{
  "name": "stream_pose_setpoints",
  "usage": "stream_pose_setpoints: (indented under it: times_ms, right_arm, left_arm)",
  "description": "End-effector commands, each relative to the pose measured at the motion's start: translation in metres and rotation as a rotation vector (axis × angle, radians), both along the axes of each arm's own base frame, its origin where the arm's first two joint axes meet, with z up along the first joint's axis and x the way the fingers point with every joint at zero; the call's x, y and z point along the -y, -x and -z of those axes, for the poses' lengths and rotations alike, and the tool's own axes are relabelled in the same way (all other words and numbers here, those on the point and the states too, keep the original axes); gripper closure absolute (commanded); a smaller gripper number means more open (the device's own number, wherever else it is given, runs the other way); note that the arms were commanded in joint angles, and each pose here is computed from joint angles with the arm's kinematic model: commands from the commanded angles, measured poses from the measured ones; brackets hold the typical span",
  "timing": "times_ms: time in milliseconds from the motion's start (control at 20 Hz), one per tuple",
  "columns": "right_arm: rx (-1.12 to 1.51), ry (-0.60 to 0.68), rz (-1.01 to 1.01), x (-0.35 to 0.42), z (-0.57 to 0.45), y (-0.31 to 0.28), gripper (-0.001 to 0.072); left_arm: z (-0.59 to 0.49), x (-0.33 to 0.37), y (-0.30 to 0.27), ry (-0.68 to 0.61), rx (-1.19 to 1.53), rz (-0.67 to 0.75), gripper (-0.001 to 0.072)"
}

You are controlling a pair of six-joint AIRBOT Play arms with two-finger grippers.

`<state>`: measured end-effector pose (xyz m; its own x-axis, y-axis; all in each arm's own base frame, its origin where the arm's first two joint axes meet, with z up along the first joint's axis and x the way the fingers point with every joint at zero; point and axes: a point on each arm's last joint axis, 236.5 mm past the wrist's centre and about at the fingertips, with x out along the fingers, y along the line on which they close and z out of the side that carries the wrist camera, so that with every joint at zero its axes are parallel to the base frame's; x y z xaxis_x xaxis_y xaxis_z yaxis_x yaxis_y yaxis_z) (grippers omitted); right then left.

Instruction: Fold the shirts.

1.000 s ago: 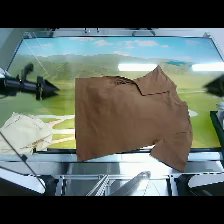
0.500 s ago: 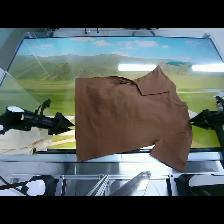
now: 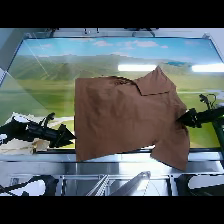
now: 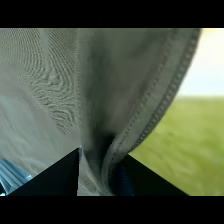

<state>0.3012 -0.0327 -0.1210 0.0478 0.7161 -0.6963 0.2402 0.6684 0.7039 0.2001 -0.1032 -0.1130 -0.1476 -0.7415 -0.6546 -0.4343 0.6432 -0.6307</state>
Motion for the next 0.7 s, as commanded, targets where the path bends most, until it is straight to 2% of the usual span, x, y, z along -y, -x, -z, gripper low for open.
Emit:
stream_pose_setpoints:
  times_ms: [0,250,450,550,600,650]
  right_arm:
    - [-0.022,0.111,-0.072,0.012,0.018,0.011,0.0371]
    - [-0.037,0.087,-0.083,0.008,0.013,0.016,0.0371]
    - [-0.024,0.093,-0.085,0.008,0.007,0.015,0.0371]
    - [-0.022,0.091,-0.089,0.008,0.004,0.015,0.0370]
    - [-0.023,0.090,-0.094,0.008,0.002,0.016,0.0371]
    - [-0.026,0.085,-0.098,0.007,0.000,0.018,0.0371]
  left_arm:
    - [0.011,0.001,0.026,-0.021,-0.078,0.004,0.0373]
    - [0.018,0.009,0.038,-0.039,-0.127,-0.002,0.0393]
    - [0.027,0.009,0.040,-0.213,-0.123,0.181,0.0393]
    - [0.023,0.024,0.038,-0.231,-0.084,0.275,0.0395]
    - [0.021,0.033,0.035,-0.235,-0.047,0.329,0.0417]
    - [0.019,0.042,0.031,-0.232,0.005,0.392,0.0573]
